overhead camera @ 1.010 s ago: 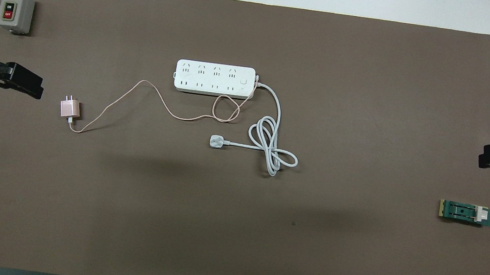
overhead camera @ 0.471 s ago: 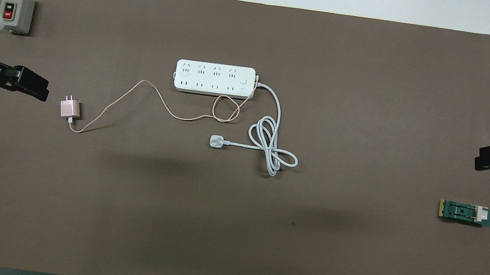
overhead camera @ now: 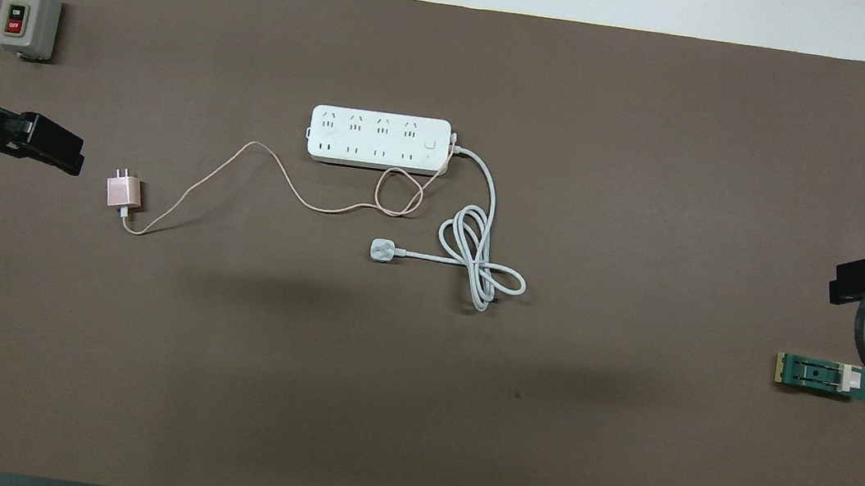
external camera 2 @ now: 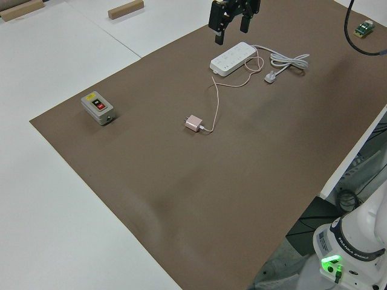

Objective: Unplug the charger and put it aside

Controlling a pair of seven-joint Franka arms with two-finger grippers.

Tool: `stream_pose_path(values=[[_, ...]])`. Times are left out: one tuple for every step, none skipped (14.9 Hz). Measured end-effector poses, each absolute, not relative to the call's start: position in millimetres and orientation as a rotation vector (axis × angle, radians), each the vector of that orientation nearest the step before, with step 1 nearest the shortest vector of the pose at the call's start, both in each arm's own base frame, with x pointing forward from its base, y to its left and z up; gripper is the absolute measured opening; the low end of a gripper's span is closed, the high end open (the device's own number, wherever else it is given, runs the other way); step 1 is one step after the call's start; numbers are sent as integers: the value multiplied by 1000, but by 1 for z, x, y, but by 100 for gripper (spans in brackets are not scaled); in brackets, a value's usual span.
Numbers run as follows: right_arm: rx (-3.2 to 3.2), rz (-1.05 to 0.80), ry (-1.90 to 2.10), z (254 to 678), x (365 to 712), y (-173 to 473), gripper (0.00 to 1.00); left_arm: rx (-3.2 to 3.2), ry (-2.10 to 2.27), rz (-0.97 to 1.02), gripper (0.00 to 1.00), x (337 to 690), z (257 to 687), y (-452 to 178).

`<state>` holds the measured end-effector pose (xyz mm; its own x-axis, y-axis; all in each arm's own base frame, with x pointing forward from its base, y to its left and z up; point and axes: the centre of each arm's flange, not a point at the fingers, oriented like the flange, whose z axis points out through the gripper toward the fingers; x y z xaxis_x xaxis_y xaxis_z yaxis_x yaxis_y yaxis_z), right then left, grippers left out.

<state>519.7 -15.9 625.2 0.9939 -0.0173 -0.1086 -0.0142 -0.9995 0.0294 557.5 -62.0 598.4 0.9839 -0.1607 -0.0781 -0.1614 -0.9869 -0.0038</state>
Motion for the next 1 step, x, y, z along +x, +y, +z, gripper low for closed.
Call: stream_pose_path(values=[[3109,-169,-18,625,520,-16,100,-3119,253,121,100,557,598,-62]])
